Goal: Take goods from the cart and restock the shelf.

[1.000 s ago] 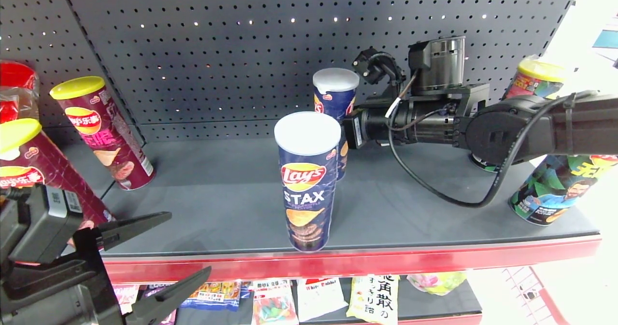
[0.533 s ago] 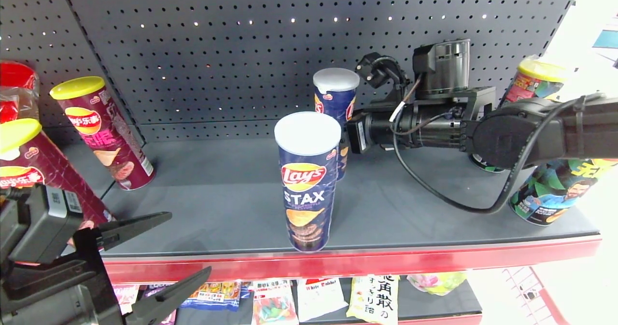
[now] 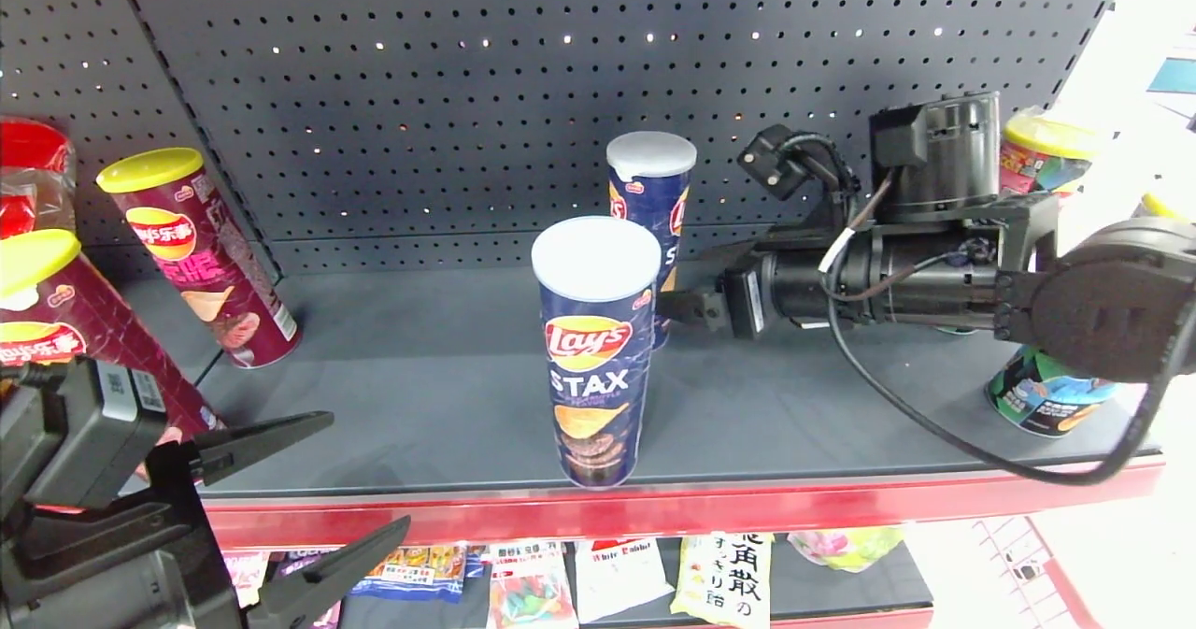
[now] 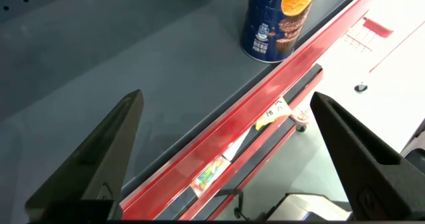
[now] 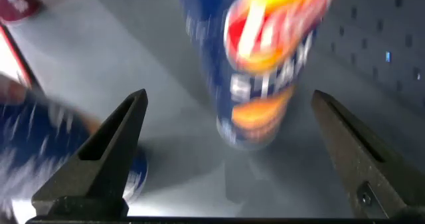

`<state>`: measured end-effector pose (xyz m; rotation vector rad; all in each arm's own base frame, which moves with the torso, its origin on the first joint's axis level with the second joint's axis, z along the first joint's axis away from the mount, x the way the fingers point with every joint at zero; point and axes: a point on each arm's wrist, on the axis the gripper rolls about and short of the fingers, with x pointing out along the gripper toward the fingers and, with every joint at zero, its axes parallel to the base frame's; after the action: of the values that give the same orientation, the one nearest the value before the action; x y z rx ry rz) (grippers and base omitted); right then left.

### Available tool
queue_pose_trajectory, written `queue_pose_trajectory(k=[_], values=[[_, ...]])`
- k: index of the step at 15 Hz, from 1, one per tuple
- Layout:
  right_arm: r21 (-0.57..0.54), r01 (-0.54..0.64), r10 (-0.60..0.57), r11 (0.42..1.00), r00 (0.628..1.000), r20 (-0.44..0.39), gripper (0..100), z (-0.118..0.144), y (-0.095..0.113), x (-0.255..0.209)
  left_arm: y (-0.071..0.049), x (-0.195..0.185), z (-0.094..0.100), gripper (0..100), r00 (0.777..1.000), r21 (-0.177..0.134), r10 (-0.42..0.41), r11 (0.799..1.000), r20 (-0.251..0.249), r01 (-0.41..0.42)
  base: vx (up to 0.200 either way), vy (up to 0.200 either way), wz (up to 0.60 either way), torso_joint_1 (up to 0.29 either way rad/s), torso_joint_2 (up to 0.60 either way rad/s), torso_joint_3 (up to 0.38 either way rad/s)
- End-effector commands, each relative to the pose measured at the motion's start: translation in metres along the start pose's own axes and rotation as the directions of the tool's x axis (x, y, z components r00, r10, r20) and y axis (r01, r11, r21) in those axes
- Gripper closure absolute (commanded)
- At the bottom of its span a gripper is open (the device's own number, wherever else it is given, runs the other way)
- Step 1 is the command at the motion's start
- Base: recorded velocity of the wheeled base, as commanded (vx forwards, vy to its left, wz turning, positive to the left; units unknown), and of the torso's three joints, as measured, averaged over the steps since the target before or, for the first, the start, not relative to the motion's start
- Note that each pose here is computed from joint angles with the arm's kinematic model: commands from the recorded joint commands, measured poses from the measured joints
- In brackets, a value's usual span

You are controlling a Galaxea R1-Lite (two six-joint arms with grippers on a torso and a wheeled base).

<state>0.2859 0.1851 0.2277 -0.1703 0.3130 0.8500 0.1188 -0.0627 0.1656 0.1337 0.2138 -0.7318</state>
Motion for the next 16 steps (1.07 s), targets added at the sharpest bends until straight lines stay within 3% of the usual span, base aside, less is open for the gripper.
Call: queue_pose_trajectory(k=[1,7,12,16], values=[[-0.005,0.016,-0.016,1.000,1.000,0.016,0,-0.002,0.010,-0.037,0.000,0.000,0.000,0,1.000,-0.002,0.004,1.000,-0.003,-0.004,0.000,0.000,0.00,0.000,0.00,0.000],[-0.004,0.031,-0.031,1.000,0.999,0.010,0,-0.031,0.033,-0.102,-0.004,-0.011,-0.011,0,0.999,0.003,0.044,0.999,-0.006,-0.044,0.000,0.000,0.00,0.000,0.00,0.000],[-0.007,0.020,-0.020,1.000,1.000,0.009,0,-0.072,0.055,-0.155,-0.007,-0.020,-0.023,0,0.997,0.003,0.081,0.997,-0.020,-0.081,0.000,0.000,0.00,0.000,0.00,0.000],[-0.018,0.046,-0.045,0.999,0.997,0.065,0,-0.097,0.068,-0.195,-0.006,-0.020,-0.021,0,0.997,0.002,0.081,0.997,-0.017,-0.081,0.000,0.000,0.00,0.000,0.00,0.000]])
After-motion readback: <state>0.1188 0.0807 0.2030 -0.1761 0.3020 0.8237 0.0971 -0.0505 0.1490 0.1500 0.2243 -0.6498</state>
